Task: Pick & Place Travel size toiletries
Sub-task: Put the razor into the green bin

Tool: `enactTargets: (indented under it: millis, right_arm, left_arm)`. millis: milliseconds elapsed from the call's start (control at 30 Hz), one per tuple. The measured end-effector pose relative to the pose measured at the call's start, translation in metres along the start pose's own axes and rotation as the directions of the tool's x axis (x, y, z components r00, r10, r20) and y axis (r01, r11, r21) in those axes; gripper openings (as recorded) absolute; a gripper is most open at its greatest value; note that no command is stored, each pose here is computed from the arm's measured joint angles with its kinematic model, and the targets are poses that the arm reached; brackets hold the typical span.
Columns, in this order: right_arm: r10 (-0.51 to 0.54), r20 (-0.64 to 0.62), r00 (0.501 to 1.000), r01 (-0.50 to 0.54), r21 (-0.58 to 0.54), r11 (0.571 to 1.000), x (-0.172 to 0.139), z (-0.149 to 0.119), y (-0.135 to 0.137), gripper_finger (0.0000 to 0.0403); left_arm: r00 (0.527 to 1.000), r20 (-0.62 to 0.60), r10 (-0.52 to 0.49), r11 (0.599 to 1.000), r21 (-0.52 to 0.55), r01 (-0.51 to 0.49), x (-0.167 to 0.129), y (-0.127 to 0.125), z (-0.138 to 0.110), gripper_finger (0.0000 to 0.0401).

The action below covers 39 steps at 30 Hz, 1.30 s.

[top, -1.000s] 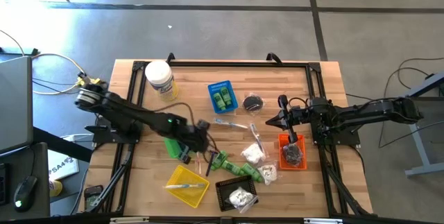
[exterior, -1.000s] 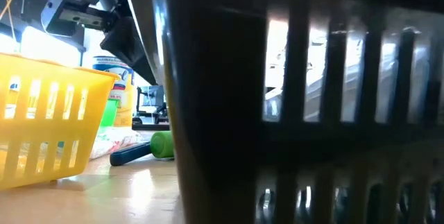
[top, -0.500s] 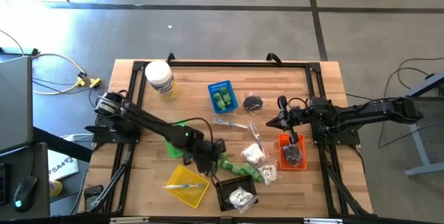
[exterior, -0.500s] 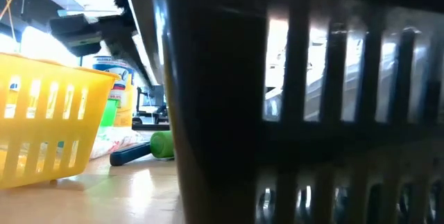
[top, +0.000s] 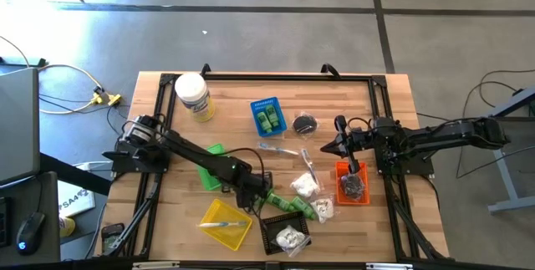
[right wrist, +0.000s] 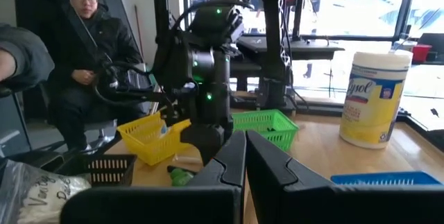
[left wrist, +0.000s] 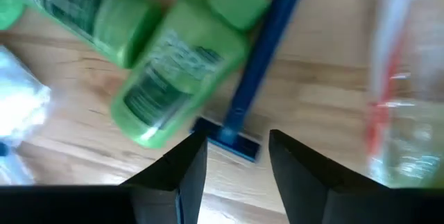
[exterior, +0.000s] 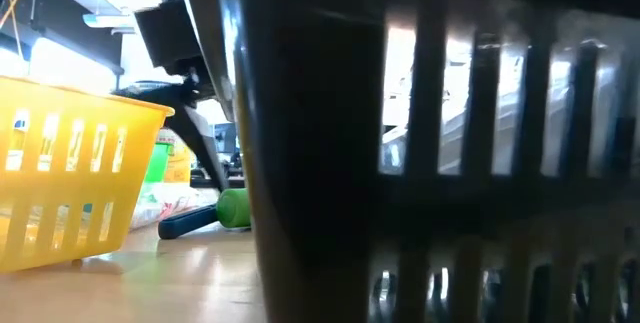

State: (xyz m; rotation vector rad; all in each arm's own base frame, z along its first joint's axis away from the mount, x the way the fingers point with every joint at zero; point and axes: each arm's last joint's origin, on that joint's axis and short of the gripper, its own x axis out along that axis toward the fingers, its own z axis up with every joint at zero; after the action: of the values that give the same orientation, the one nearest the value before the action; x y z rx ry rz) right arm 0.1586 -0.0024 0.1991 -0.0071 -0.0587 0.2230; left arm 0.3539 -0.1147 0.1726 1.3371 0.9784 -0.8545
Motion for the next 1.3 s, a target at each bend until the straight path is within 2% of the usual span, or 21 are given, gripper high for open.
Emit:
enactTargets:
  millis: [100, 467, 833, 1000, 1167, 1300]
  right_arm:
    - [0.0, 0.0, 1.0, 0.0, -0.003, 1.0, 0.0, 0.0, 0.0, 0.0005]
    - [0.0, 0.0, 1.0, 0.0, -0.008, 1.0, 0.0, 0.0, 0.0, 0.0005]
    - [0.0, 0.0, 1.0, 0.0, -0.008, 1.0, 0.0, 0.0, 0.0, 0.0005]
    - [0.0, 0.0, 1.0, 0.0, -0.008, 1.0, 0.0, 0.0, 0.0, 0.0005]
    - [0.0, -0.002, 1.0, 0.0, -0.008, 1.0, 0.0, 0.0, 0.0, 0.0005]
    - [0.0, -0.001, 1.0, 0.0, -0.008, 1.0, 0.0, 0.0, 0.0, 0.0005]
  left_arm:
    - [1.0, -0.011, -0.024, 0.999, 0.027, 0.024, 0.003, -0.002, -0.003, 0.0149]
    - [0.998, 0.062, -0.02, 0.997, 0.074, 0.015, 0.002, 0.0, 0.0, 0.0149]
    - [0.992, 0.107, -0.066, 0.996, 0.07, 0.059, 0.008, -0.003, 0.002, 0.0149]
    - [0.99, 0.092, -0.103, 0.995, 0.013, 0.102, 0.016, -0.005, 0.003, 0.0147]
    - [0.988, 0.1, -0.116, 0.993, -0.022, 0.119, 0.018, -0.007, 0.003, 0.0119]
    - [0.987, 0.093, -0.128, 0.991, -0.024, 0.131, 0.018, -0.008, 0.002, 0.0076]
